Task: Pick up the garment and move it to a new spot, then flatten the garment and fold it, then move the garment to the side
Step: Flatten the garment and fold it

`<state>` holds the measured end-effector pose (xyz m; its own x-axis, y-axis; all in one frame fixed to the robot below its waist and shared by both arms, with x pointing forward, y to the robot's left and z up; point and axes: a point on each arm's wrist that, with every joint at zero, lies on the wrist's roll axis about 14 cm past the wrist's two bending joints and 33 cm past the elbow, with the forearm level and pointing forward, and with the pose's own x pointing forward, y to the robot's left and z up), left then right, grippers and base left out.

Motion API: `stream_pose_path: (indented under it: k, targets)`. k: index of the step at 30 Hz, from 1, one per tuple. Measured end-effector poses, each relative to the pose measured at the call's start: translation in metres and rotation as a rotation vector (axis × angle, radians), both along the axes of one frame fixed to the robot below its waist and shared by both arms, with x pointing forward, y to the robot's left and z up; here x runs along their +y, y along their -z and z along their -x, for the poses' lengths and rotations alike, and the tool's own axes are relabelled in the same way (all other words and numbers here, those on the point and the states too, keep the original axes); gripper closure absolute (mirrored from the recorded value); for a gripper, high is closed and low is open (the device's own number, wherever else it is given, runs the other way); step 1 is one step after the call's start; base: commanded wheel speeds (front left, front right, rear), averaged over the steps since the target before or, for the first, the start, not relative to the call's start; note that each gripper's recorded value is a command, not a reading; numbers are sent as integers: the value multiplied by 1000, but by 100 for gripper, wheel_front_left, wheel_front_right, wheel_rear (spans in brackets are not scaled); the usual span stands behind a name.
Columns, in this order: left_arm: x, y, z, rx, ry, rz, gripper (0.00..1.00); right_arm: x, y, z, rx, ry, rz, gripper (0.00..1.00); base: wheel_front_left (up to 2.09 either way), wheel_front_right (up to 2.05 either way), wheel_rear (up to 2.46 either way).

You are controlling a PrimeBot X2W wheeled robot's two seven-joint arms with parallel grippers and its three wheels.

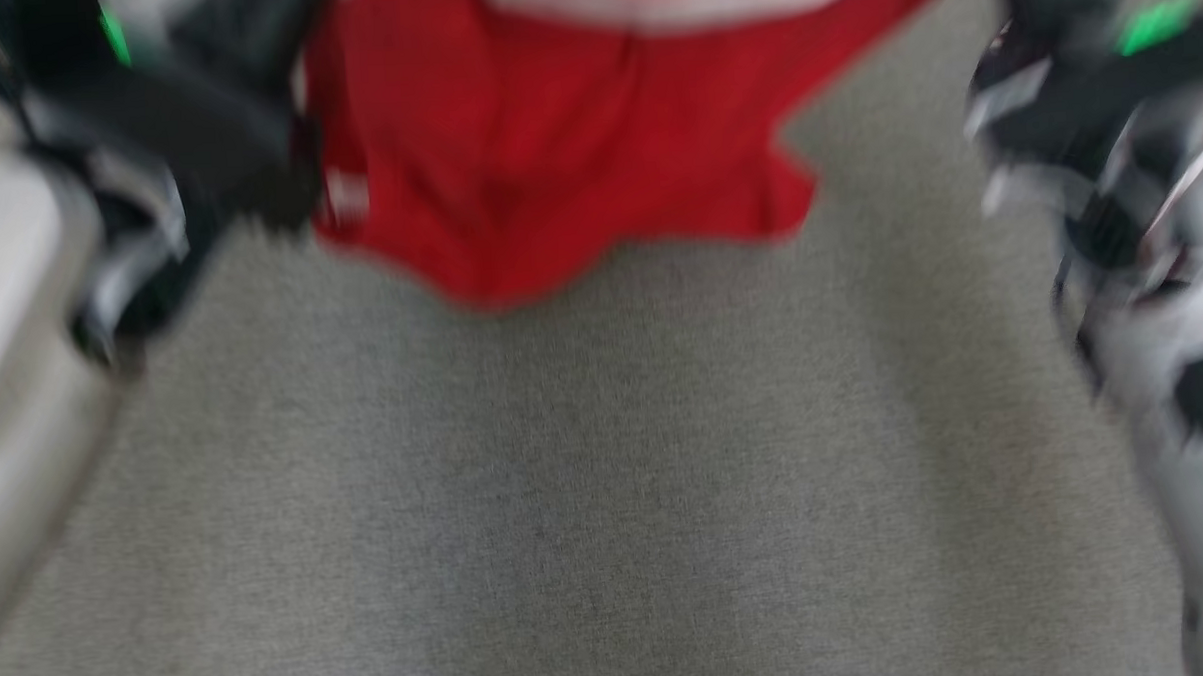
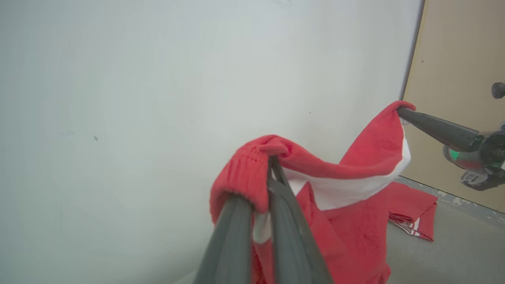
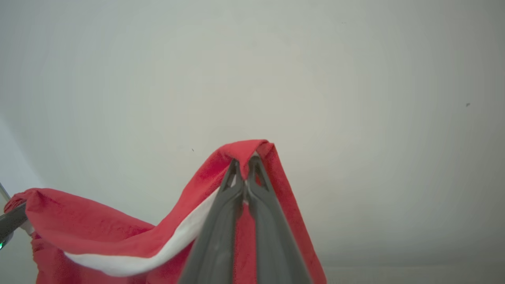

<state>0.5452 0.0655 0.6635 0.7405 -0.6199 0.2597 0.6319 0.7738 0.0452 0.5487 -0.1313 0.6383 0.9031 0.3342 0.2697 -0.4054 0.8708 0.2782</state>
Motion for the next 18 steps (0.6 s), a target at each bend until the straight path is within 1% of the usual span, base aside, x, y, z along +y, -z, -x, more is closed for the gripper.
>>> stream_pose_path:
  k: [3, 7, 10, 11, 14, 18]
  targets:
    - [-11, -27, -33, -24, 22, 31, 100, -9, -30, -39, -29, 20, -15, 100, 0, 0, 0]
    - [-15, -55, -75, -9, 27, 126, 100, -27, -65, -89, -47, 69, -78, 100, 0, 0, 0]
    - [-17, -69, -101, -13, 25, 153, 100, -42, -81, -122, -45, 118, -95, 100, 0, 0, 0]
    - [-19, -76, -115, -22, 24, 171, 100, -46, -90, -139, -54, 145, -77, 100, 0, 0, 0]
    - [-20, -77, -134, -27, 15, 168, 100, -46, -97, -159, -69, 172, -49, 100, 0, 0, 0]
    - [-19, -62, -157, -3, -5, 157, 100, -45, -82, -181, -47, 196, -25, 100, 0, 0, 0]
